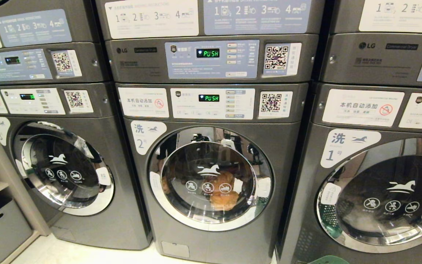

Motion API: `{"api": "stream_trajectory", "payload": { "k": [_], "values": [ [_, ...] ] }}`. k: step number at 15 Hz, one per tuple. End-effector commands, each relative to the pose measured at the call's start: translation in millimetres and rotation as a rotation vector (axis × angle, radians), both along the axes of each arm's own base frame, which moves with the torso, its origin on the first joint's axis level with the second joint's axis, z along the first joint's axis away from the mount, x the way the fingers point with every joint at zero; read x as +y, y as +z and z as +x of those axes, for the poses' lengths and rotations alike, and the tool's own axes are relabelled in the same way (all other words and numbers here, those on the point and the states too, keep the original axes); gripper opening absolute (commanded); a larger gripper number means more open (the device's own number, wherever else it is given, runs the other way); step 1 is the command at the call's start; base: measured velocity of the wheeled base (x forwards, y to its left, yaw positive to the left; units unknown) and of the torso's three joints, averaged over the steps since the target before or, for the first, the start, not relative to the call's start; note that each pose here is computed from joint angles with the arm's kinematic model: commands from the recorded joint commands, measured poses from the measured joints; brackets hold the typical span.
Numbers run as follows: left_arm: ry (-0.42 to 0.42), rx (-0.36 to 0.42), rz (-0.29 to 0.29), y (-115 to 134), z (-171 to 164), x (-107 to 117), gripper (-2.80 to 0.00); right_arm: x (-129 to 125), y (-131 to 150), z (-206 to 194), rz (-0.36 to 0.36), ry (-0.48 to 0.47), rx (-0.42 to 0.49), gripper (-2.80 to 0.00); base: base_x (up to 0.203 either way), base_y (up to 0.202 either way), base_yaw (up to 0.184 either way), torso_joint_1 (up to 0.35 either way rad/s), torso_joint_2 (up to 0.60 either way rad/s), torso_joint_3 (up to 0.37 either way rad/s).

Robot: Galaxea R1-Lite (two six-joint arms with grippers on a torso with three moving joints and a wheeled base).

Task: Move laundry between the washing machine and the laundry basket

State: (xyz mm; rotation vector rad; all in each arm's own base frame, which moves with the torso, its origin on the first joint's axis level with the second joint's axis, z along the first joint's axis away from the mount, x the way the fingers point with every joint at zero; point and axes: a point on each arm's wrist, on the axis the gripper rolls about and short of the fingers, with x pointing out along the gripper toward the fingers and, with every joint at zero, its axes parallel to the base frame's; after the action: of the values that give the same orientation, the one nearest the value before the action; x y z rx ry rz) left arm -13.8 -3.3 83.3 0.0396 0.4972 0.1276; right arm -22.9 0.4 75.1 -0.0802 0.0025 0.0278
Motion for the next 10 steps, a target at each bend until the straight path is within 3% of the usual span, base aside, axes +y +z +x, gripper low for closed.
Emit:
{"api": "stream_trajectory", "payload": {
  "k": [1,6,10],
  "values": [
    [0.001,0.005,-0.002,-0.3,0.1,0.0,-2.8,-0.3,-0.3,0.2,0.003,-0.014,0.004,-2.8,0.0,0.0,0.0,0.0,0.0,0.0],
    [-0.001,0.004,-0.001,-0.1,0.1,0.0,-2.8,-0.4,-0.3,0.2,0.006,-0.015,0.004,-2.8,0.0,0.0,0.0,0.0,0.0,0.0],
    [-0.001,0.005,-0.001,-0.3,0.1,0.0,-2.8,-0.4,-0.1,0.2,0.003,-0.015,0.003,-2.8,0.169,0.0,-0.001,0.002,0.0,0.003]
  ]
}}
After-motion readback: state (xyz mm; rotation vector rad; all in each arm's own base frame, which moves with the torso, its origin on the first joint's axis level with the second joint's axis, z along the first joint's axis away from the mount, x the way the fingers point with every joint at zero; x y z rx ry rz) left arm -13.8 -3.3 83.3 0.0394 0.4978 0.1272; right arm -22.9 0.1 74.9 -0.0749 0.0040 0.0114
